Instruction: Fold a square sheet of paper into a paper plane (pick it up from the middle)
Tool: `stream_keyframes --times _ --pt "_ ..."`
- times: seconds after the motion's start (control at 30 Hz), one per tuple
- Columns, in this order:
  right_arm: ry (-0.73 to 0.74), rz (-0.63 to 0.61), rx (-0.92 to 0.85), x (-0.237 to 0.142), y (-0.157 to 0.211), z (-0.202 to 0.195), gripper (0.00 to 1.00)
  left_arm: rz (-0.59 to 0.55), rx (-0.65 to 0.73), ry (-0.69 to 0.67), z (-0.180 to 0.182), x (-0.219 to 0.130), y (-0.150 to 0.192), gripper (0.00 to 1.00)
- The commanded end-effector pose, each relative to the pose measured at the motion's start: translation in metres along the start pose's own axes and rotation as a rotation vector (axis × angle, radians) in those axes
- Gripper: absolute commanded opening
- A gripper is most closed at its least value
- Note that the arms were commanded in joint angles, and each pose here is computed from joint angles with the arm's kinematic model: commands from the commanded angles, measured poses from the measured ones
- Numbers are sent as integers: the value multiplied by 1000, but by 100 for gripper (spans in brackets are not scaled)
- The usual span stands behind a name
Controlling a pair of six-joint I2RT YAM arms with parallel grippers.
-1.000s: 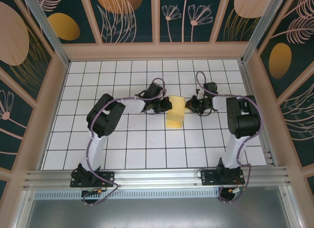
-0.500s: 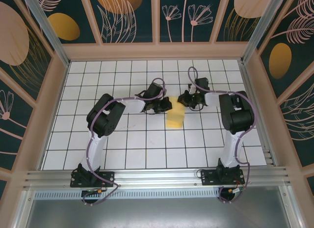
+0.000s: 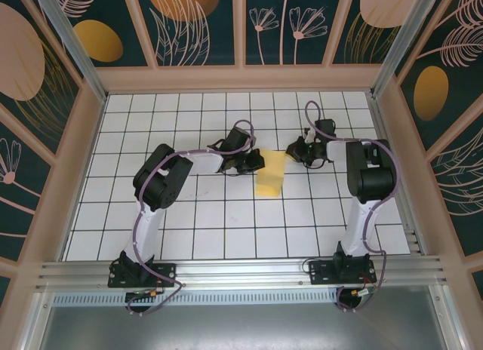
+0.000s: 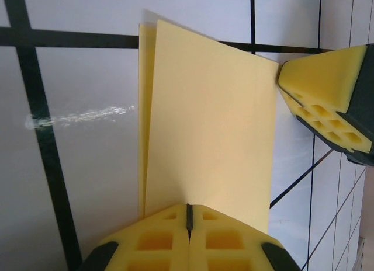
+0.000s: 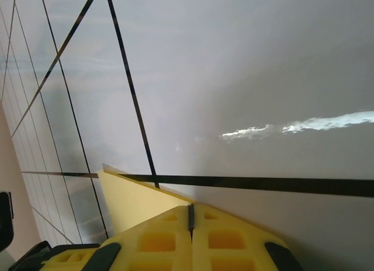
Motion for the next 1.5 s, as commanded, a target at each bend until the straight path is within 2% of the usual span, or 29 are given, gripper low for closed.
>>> stream_keyframes --times 0.0,0.2,0.3,0.5,0.63,0.97,1.33,1.47 --pt "-20 -73 -44 -23 -13 25 0 136 -149 -369 117 12 54 0" --pt "-53 23 -50 -36 41 41 0 127 -149 -370 116 12 52 0" --pt "-57 97 -45 -33 74 40 0 123 -151 -366 116 13 51 0" --pt "-87 230 -62 -21 113 40 0 115 -150 -364 116 14 50 0" --pt "-90 260 -80 -17 124 41 0 111 -152 -361 116 14 50 0" --pt "-14 342 -53 -19 159 8 0 100 -163 -365 119 14 51 0" --pt "54 363 10 -45 195 -15 0 90 -161 -370 120 14 49 0" --pt "39 323 11 -51 185 -12 0 87 -157 -369 120 14 48 0"
Point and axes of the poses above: each hand's point on the last joint's axis, 136 mm out from that joint toward the fingers, its own x axis out along the fingers, its own z axis along the line the jaws close on, y = z × x, the point moved 2 cm from there along -x, back along the fingers, and after that the axes turned 6 degrees about -x, right-handed, at the moved point
